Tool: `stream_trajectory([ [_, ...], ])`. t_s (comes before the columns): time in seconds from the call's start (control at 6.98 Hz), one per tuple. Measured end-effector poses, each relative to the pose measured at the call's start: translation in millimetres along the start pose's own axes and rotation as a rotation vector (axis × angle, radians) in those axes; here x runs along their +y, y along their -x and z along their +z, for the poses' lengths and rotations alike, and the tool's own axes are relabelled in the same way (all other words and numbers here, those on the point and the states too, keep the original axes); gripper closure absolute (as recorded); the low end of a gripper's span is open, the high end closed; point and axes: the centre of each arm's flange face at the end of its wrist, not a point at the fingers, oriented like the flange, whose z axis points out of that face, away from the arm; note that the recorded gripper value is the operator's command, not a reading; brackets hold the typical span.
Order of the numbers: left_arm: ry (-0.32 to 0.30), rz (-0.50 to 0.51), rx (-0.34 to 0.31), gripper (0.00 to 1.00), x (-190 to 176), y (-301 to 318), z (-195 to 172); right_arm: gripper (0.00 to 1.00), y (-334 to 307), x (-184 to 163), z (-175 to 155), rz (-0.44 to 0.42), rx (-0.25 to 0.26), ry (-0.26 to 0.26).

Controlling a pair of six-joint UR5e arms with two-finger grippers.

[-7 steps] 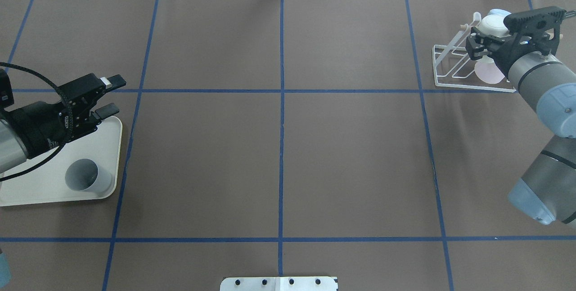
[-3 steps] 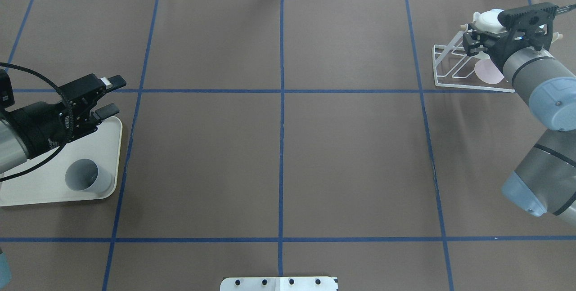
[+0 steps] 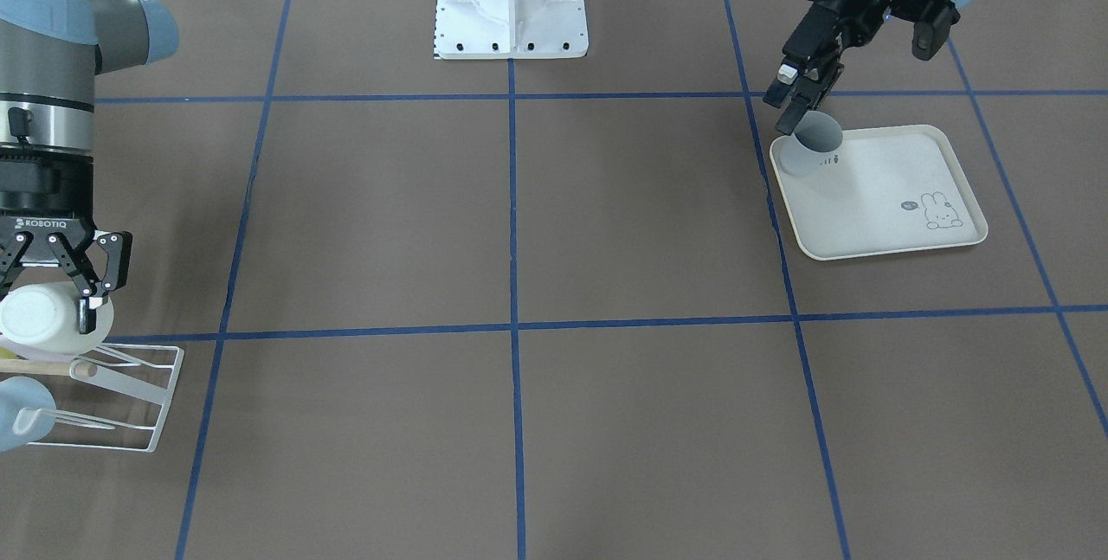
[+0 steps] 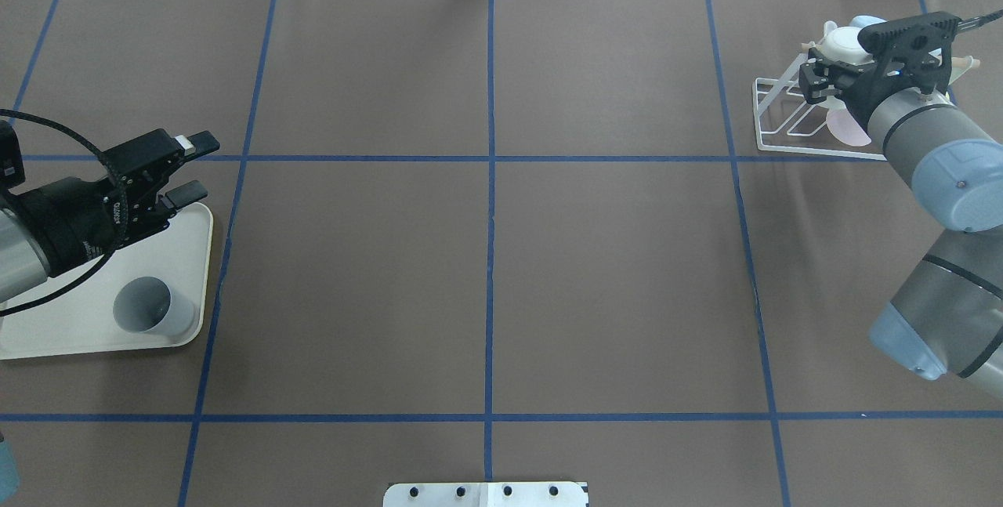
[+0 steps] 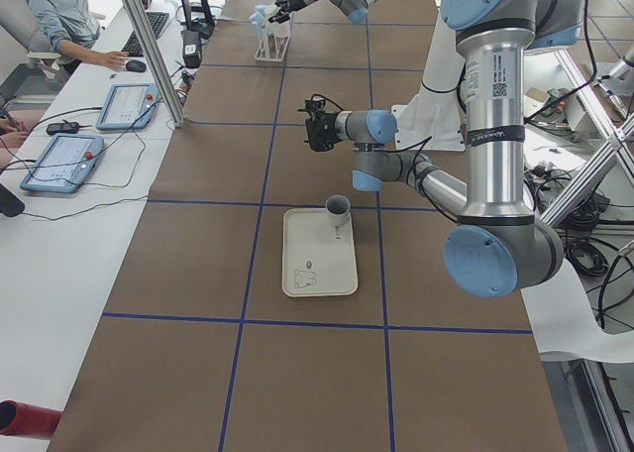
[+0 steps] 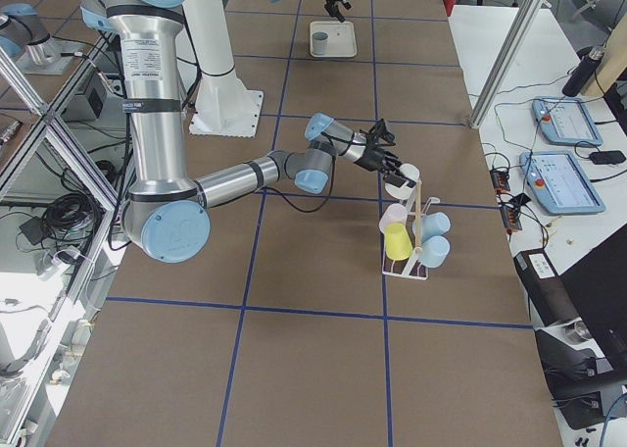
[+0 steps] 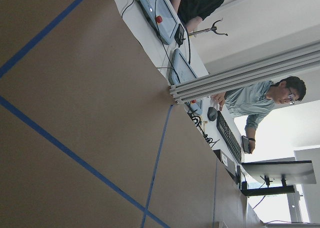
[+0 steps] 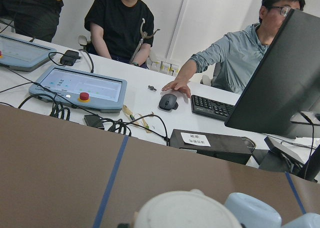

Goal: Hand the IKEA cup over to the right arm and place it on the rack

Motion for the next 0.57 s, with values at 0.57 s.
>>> stream_trajectory([
  [0.57, 0.0, -0.003, 0.0, 0.0, 0.2, 0.4, 0.8, 1.0, 3.4, 11.6, 3.7, -0.008, -0.002, 0.018],
])
